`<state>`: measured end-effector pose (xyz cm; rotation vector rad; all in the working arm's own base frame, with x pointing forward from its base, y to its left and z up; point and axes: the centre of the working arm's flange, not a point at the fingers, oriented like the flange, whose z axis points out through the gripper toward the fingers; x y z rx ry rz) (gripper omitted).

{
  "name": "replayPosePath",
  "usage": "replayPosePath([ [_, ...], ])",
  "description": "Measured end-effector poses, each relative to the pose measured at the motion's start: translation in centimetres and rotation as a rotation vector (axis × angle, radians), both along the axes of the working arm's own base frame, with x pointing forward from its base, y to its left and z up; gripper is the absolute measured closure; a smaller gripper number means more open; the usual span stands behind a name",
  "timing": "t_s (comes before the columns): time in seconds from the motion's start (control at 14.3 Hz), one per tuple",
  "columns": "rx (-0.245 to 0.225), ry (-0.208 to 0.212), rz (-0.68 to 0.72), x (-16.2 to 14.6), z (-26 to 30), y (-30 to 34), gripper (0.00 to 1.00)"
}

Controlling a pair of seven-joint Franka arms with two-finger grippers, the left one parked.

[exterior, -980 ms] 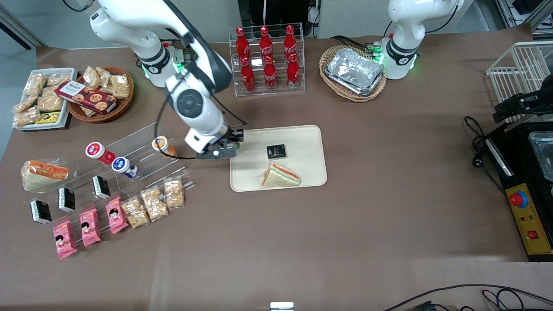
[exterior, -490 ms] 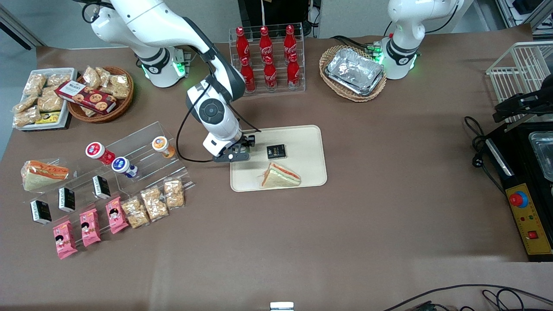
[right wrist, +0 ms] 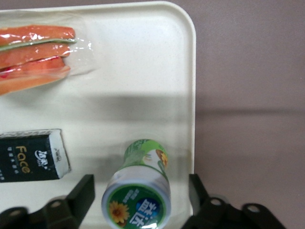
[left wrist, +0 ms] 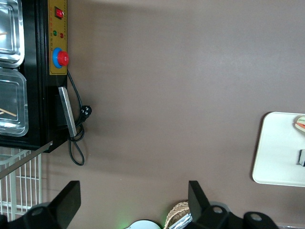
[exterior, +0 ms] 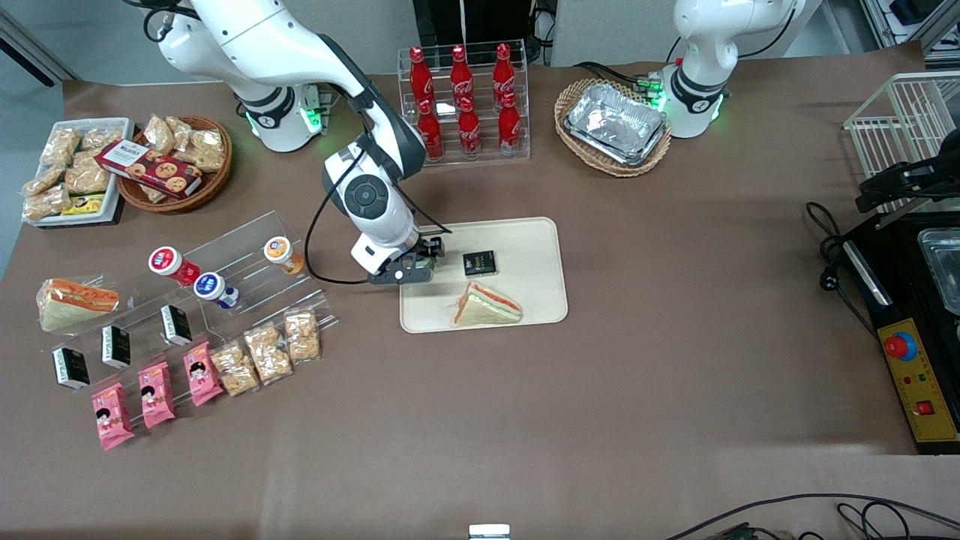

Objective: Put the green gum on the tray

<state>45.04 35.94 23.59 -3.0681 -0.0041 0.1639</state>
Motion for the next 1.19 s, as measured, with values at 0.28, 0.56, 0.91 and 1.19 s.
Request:
replayPosePath([
  [0.28, 0.016, -0.019, -0.047, 2.6, 3.0, -2.4, 0.00],
  [0.56, 0.034, 0.029, -0.046, 7.3, 11.8, -12.9, 0.00],
  [0.91, 0.038, 0.019, -0.084, 8.5, 21.2, -24.2, 0.00],
  [1.19, 0.014, 0.012, -0.123, 9.9, 29.9, -30.5, 0.00],
])
